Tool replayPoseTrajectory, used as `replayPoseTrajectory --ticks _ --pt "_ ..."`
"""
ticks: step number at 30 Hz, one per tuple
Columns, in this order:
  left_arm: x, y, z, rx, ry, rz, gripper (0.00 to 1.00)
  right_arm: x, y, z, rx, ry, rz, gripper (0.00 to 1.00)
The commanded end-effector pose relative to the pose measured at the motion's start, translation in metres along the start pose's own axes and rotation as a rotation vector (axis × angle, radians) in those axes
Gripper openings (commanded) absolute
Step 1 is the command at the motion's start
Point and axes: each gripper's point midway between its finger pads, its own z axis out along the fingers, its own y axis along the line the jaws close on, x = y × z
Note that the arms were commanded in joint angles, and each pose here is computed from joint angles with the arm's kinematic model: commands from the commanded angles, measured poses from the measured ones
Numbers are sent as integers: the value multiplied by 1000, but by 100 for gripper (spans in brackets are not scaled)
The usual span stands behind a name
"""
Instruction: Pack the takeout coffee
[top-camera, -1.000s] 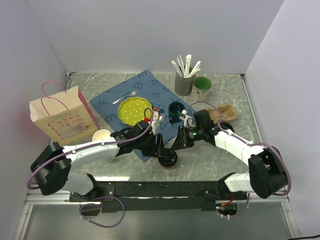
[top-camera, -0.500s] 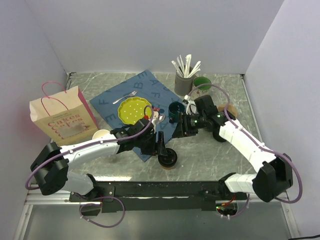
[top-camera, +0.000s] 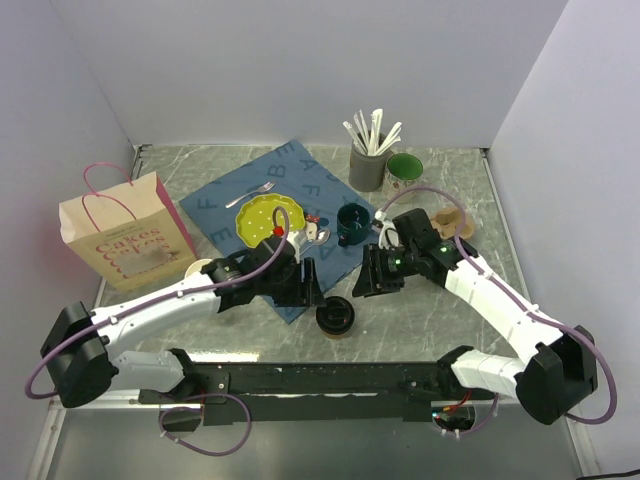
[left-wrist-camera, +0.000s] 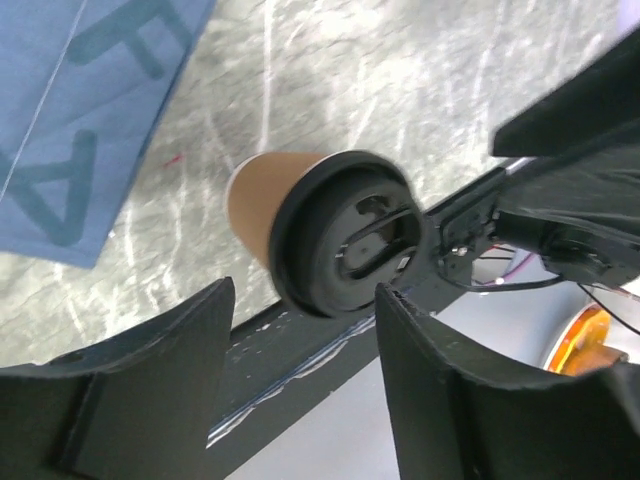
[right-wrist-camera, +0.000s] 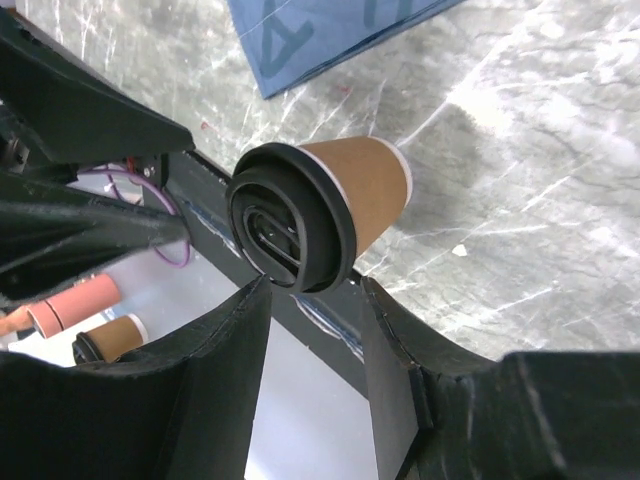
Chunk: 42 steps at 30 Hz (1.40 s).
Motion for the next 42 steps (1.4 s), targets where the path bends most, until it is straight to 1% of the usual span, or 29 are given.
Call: replayPoseTrajectory --ticks 1,5,16,20,27,32,36,42 --pt "8 15 3 -30 2 -31 61 3 7 4 -13 6 -16 47" --pt "11 17 9 -25 13 -40 57 8 8 9 2 29 -22 45" --pt "16 22 18 -24 27 -48 56 20 14 24 28 76 -38 41" --pt "21 26 21 -31 40 -56 55 23 -1 31 118 78 -27 36" --pt "30 40 27 -67 50 -92 51 29 -22 36 204 67 -24 22" --pt "38 55 32 -120 65 -109 49 35 -36 37 243 64 -28 18" --pt "49 69 37 -171 93 -128 49 51 -57 44 297 87 -4 14" --pt "63 83 43 -226 121 -125 48 68 -73 53 309 104 14 13"
